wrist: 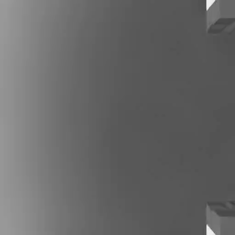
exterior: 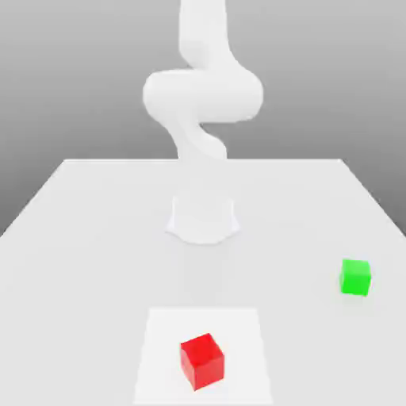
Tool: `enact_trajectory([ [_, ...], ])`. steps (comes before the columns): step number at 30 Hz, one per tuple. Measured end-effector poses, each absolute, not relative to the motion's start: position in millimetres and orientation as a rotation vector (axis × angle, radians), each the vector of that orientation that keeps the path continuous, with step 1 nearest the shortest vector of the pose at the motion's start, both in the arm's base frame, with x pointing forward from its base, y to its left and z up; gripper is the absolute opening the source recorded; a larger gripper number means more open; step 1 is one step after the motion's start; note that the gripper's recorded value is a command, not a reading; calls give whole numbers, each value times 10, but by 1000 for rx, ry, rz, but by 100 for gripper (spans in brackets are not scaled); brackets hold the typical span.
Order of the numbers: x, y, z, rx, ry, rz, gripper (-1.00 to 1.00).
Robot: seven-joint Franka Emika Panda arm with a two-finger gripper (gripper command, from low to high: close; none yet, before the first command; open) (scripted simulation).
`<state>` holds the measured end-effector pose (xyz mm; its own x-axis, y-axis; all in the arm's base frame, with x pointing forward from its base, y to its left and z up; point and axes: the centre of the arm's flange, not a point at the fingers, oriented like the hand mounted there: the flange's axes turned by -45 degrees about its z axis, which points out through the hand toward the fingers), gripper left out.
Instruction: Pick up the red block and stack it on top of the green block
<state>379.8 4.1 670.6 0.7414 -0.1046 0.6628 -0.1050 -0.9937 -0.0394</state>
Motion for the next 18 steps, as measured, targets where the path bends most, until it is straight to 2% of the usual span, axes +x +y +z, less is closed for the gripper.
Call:
enact_trajectory([
  [4, 4260, 49, 5977, 2959, -431, 935, 0],
  [9, 4631, -1, 5025, 2952, -734, 718, 0],
  [18, 4767, -94, 3296, 2845, -1258, 325, 0],
])
